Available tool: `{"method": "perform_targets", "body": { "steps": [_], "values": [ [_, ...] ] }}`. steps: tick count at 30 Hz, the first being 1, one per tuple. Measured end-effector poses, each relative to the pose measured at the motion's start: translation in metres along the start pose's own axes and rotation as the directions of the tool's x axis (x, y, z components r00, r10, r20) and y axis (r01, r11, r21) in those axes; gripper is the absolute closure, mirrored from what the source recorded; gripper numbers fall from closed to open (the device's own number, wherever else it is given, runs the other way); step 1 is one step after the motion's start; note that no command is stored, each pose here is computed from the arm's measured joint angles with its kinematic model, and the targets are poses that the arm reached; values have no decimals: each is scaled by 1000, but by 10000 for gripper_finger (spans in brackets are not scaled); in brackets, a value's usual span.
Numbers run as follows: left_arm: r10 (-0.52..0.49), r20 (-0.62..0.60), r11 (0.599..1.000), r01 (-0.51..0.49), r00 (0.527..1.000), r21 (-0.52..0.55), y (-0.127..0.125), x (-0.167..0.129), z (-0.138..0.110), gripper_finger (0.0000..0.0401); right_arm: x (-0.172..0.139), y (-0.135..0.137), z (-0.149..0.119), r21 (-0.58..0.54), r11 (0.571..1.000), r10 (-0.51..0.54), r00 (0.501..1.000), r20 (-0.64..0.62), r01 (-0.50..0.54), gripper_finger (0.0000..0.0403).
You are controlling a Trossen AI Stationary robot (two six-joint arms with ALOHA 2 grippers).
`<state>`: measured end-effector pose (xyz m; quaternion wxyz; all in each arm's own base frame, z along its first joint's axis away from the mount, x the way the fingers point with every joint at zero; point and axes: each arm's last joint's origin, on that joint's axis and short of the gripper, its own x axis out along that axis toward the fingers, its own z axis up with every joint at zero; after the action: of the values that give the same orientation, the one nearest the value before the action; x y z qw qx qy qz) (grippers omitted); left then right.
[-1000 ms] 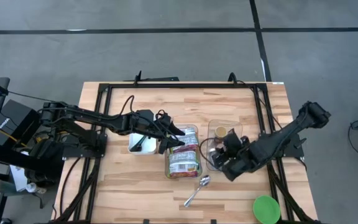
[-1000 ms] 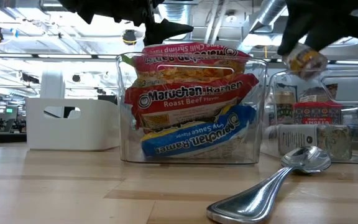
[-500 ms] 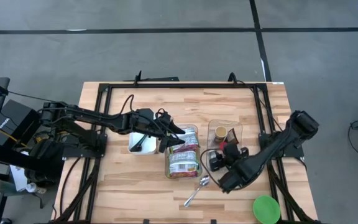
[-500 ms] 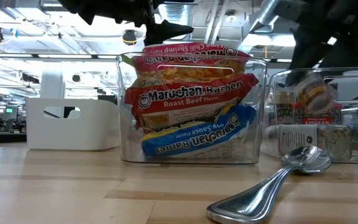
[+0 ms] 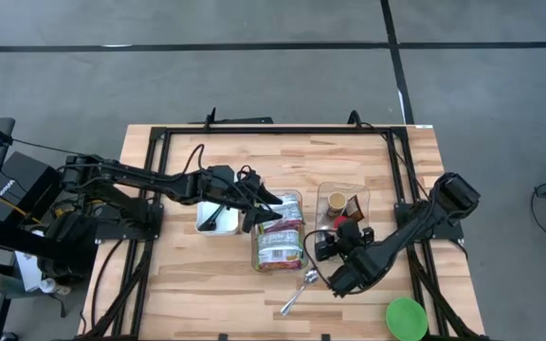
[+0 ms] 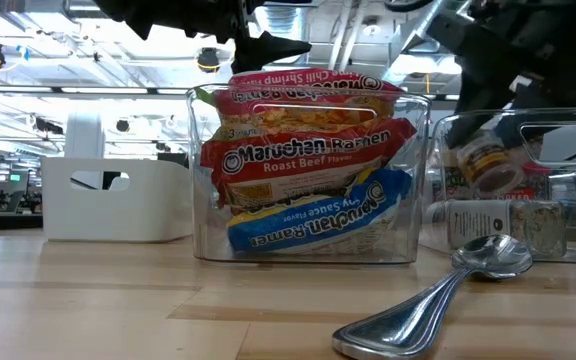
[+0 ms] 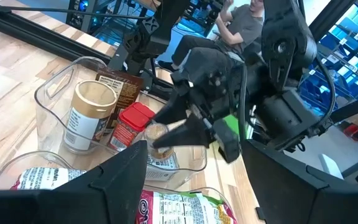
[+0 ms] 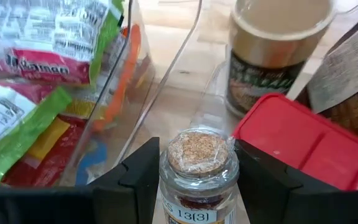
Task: Pick & Place Food Item
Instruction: Put the brown seasoning bottle into the right transparent bin, then adjust the left transparent bin on the table
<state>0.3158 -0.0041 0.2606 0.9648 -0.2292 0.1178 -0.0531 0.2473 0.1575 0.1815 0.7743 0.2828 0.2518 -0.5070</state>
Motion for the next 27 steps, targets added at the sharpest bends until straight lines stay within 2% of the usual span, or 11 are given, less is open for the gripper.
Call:
{"method": "perform_targets", "body": {
  "steps": [13,27],
  "values": [
    [-1,2,1000,1,1000,0,0,0,0,141,6,3,-4,5,1000,2,1000,10,-2,225],
    [-1,3,1000,1,1000,0,0,0,0,141,6,2,-5,-11,1000,-19,1000,-5,19,169]
  ]
}}
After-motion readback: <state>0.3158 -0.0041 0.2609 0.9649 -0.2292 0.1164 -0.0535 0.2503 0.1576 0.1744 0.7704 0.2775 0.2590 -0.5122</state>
